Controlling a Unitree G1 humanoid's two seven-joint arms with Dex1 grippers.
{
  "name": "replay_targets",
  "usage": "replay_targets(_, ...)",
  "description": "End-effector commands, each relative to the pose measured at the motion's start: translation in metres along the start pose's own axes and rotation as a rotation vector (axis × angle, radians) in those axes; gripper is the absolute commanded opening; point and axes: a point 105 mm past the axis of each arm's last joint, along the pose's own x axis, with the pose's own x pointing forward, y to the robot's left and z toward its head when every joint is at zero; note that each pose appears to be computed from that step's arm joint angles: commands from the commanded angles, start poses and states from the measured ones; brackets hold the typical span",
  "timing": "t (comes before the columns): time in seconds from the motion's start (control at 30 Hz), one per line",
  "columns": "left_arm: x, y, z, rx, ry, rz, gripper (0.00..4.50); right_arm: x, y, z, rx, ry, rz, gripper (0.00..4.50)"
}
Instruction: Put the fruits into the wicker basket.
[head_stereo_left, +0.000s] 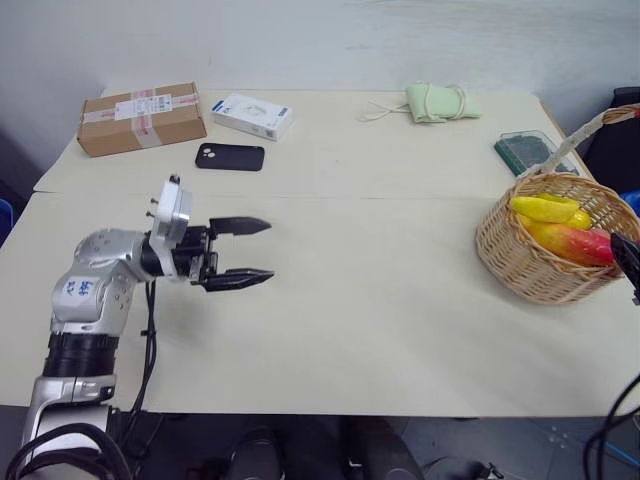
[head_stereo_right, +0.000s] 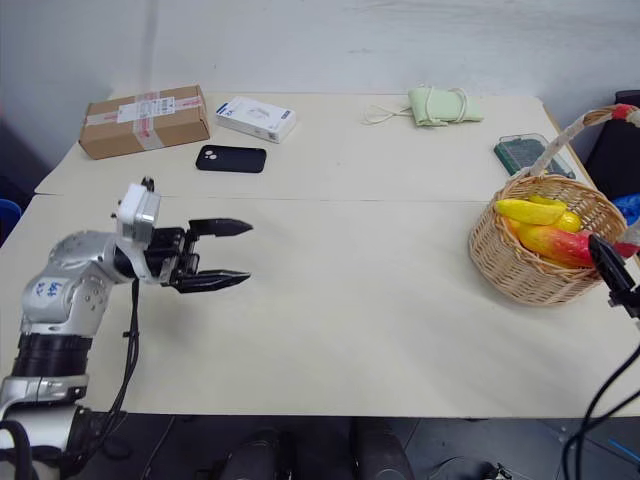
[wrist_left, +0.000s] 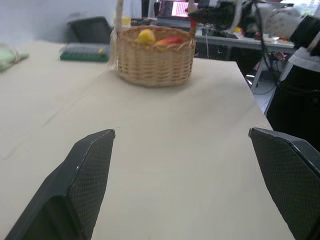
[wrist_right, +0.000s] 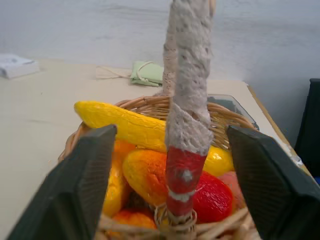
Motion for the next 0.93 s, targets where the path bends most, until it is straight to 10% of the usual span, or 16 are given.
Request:
replay_targets(0.03,-0.007,-0.006,0.000,0.056,0.049,0.028,4.50,-0.020,0.000,0.025,-0.131,0.022,0.066,4.48)
replay_targets(0.3,-0.062,-0.008,-0.044,-0.042,0.214,0.211,4.50,-0.076,0.053,-0.016,-0.223,0.292,0.427,4.48)
replay_targets(0.67,-0.080,-0.012,-0.065,0.096,0.344,0.360,4.50,-0.003,0.197,-0.057,-0.092,0.056,0.865,4.48)
replay_targets(0.93,-0.075,-0.011,-0.065,0.157,0.313,0.421,4.50,0.045,0.205,-0.064,-0.110,-0.012,0.911,4.48)
